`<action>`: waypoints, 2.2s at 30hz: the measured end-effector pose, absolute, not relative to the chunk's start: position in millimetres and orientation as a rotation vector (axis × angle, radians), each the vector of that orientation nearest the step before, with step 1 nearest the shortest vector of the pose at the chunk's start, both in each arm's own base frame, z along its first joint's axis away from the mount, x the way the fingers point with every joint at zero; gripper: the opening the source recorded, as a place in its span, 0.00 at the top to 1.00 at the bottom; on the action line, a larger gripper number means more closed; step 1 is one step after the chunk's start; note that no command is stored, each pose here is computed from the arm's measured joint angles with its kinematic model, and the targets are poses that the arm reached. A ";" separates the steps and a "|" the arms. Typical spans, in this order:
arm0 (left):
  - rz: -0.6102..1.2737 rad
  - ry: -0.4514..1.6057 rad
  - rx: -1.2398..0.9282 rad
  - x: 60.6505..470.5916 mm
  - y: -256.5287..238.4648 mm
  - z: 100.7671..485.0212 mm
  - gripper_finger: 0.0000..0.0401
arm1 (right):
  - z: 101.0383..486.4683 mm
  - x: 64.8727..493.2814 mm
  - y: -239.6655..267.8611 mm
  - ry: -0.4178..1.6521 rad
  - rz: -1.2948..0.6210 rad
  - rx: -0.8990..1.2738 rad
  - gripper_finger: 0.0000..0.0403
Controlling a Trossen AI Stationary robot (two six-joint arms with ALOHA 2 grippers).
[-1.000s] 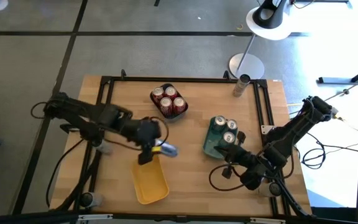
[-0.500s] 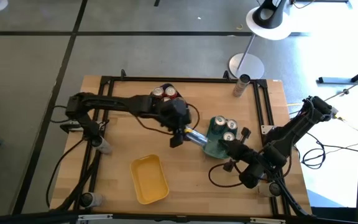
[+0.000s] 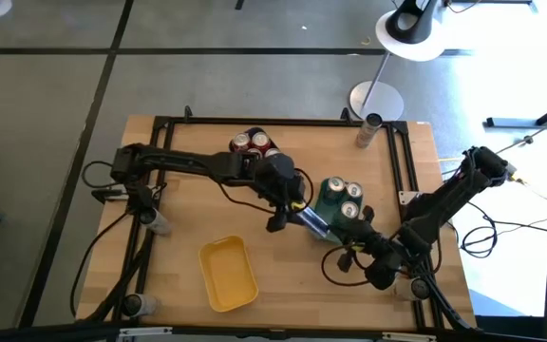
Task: Sort soda cans
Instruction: Put the blue soda can into the green bin
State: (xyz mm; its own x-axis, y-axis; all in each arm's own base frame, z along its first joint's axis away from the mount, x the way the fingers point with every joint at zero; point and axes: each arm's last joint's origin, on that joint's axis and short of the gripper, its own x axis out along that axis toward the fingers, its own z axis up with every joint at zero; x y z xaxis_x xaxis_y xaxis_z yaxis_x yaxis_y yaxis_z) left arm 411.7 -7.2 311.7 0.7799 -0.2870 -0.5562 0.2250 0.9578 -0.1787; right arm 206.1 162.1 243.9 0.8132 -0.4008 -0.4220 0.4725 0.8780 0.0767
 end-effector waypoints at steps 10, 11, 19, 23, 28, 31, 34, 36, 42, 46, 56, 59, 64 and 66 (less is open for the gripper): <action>-0.259 0.503 -0.089 424.5 -3.4 311.7 0.44 | 229.1 207.6 151.3 0.416 -0.516 0.164 0.97; -0.259 0.494 -0.088 426.7 -3.2 310.2 0.44 | 227.7 208.2 150.1 0.415 -0.520 0.167 0.97; -0.257 0.361 -0.093 451.4 -2.9 296.4 0.44 | 222.9 212.6 141.9 0.438 -0.543 0.151 0.97; -0.250 0.364 -0.094 453.0 -0.6 294.0 0.44 | 232.0 207.3 142.5 0.492 -0.526 0.100 0.97; -0.168 0.393 -0.059 454.7 1.4 287.5 0.44 | 273.4 190.8 145.9 0.477 -0.489 0.096 0.97; -0.117 0.389 -0.051 461.7 3.2 277.0 0.44 | 289.2 181.1 149.0 0.467 -0.467 0.058 0.97; -0.094 0.342 -0.063 473.4 3.5 263.7 0.44 | 297.6 173.2 150.3 0.423 -0.469 0.030 0.97; -0.067 0.344 -0.059 480.8 2.4 248.7 0.44 | 298.0 170.9 151.8 0.409 -0.469 0.016 0.97; 0.053 0.372 0.039 492.0 1.1 216.8 0.44 | 297.5 170.1 152.0 0.402 -0.476 0.012 0.97; 0.060 0.347 0.044 499.2 1.1 202.3 0.44 | 296.7 169.8 151.6 0.398 -0.481 0.007 0.97; 0.090 0.402 0.022 502.2 2.2 181.2 0.44 | 291.1 171.3 153.2 0.409 -0.486 -0.016 0.97; 0.099 0.420 0.000 503.7 2.3 171.9 0.44 | 289.9 172.0 154.0 0.411 -0.487 -0.020 0.97; 0.104 0.425 -0.011 505.4 2.6 164.6 0.44 | 290.0 172.1 154.0 0.410 -0.488 -0.020 0.97; 0.104 0.430 -0.011 505.2 2.6 164.1 0.44 | 290.1 172.1 154.0 0.410 -0.487 -0.019 0.97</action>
